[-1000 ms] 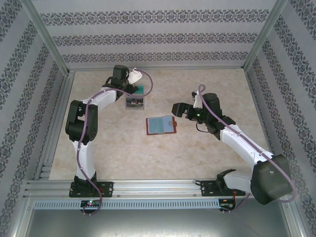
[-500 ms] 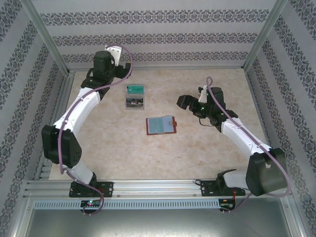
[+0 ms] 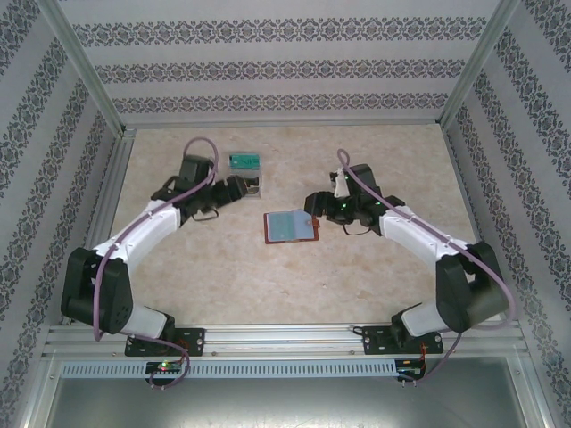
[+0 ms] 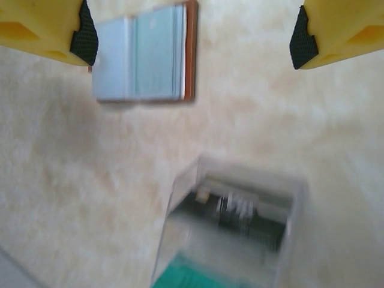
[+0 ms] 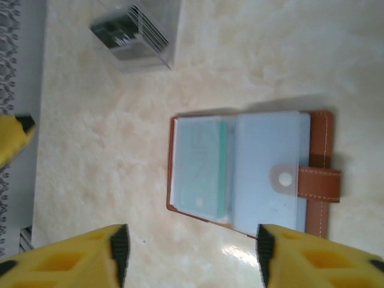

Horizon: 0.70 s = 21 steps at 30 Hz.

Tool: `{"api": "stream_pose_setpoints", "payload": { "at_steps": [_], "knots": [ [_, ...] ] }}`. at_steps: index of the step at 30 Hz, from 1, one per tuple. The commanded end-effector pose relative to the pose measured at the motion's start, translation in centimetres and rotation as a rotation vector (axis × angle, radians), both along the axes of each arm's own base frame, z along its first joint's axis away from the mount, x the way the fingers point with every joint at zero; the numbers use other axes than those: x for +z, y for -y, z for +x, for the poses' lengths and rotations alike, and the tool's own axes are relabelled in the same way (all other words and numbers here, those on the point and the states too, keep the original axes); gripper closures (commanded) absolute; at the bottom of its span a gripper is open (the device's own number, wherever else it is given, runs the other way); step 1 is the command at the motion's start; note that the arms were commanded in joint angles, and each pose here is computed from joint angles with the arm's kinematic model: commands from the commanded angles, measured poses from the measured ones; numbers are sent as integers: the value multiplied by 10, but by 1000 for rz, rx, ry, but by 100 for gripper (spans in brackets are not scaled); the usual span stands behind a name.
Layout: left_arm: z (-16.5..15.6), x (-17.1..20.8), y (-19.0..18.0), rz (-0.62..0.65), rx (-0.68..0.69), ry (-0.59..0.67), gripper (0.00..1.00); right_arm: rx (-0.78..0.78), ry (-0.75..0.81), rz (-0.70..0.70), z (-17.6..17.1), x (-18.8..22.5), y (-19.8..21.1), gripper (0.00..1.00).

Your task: Take the credit cards out of the card holder

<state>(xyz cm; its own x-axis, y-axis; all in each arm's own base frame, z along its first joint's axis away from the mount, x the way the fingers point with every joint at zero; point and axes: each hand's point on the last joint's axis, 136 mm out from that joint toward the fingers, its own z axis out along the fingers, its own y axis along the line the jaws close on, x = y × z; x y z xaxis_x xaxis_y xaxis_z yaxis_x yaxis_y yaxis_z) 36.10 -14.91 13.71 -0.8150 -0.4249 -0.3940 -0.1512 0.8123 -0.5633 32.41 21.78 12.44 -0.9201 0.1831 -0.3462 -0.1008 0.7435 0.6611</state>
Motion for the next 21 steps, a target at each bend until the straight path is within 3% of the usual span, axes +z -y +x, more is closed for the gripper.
{"api": "stream_pose_setpoints", "payload": {
  "at_steps": [1, 7, 13, 16, 21],
  "knots": [
    [-17, 9, 29, -164, 48, -23, 16, 17, -45, -100, -5, -29, 5, 49],
    [-33, -20, 63, -198, 27, -89, 22, 25, -100, -203, -11, -64, 12, 68],
    [-31, -34, 93, -213, -13, -121, 23, 33, -147, -266, -14, -90, 18, 69],
    [-28, -42, 109, -244, -47, -142, 44, 37, -162, -284, -16, -100, 20, 73],
    [-22, -52, 124, -249, -74, -162, 35, 41, -173, -301, -16, -107, 21, 74]
  ]
}}
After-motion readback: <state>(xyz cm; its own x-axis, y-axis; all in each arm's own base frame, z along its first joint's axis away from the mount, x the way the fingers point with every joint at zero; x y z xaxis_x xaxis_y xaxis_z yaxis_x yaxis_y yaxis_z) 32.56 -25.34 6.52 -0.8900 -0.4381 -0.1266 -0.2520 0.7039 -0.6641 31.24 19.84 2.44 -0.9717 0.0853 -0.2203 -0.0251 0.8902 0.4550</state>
